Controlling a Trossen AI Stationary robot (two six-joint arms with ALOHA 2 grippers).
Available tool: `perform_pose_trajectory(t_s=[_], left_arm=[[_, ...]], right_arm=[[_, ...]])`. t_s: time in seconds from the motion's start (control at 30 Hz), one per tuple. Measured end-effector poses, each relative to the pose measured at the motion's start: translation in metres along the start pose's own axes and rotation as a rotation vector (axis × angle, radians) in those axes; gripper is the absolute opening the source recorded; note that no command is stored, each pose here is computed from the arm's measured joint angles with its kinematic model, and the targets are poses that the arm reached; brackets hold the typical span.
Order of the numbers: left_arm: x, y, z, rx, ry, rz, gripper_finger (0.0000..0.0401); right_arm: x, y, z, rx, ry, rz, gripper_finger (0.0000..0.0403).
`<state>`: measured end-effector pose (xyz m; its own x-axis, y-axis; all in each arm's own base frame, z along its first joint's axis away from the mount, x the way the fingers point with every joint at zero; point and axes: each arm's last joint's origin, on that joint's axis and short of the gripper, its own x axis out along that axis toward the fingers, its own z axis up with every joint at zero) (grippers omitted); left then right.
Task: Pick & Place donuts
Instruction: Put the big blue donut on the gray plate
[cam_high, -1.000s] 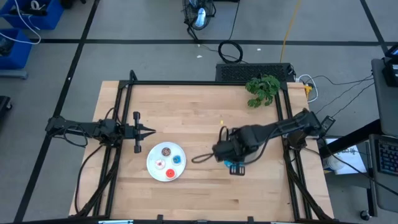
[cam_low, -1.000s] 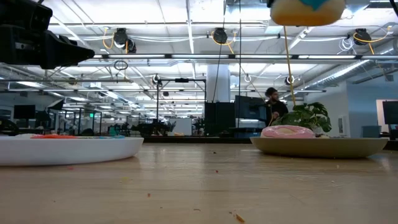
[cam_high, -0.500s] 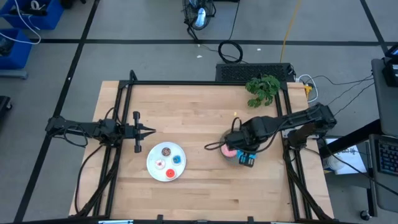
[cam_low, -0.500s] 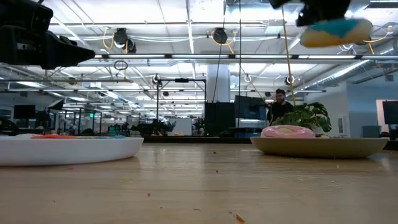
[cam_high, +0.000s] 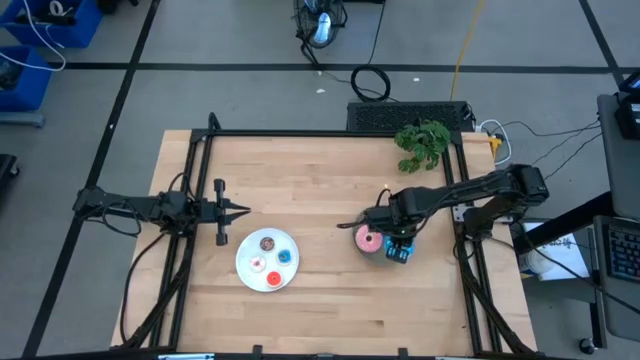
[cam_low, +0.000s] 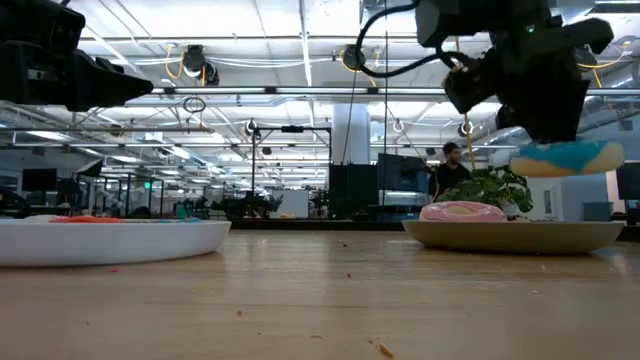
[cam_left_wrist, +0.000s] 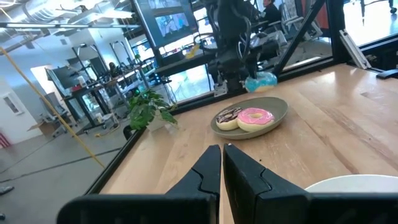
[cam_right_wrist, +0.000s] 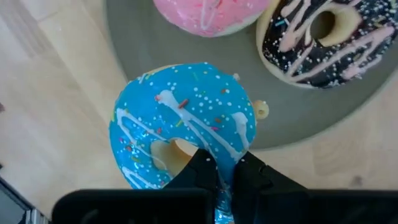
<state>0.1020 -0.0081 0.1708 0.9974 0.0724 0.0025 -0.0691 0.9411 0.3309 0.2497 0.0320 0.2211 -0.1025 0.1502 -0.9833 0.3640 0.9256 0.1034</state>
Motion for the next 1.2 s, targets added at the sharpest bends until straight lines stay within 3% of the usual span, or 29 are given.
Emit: perform_pose_trajectory(t_s=[0.3, 0.67, 1.2], left_arm=[[0.000, 0.000, 0.000, -0.001, -0.002, 0.000, 0.0026], [0.000, 0.000, 0.000, -0.001, -0.001, 0.001, 0.0026], [0.000, 0.000, 0.000, -0.001, -0.001, 0.001, 0.0026]], right_arm=[[0.027, -0.012, 0.009, -0.009, -0.082, 0.031, 0.0011], [0.052, -0.033, 0.006, 0.079, -0.045, 0.030, 0.0024], [0.050, -0.036, 0.005, 0.130, -0.026, 0.023, 0.0205]])
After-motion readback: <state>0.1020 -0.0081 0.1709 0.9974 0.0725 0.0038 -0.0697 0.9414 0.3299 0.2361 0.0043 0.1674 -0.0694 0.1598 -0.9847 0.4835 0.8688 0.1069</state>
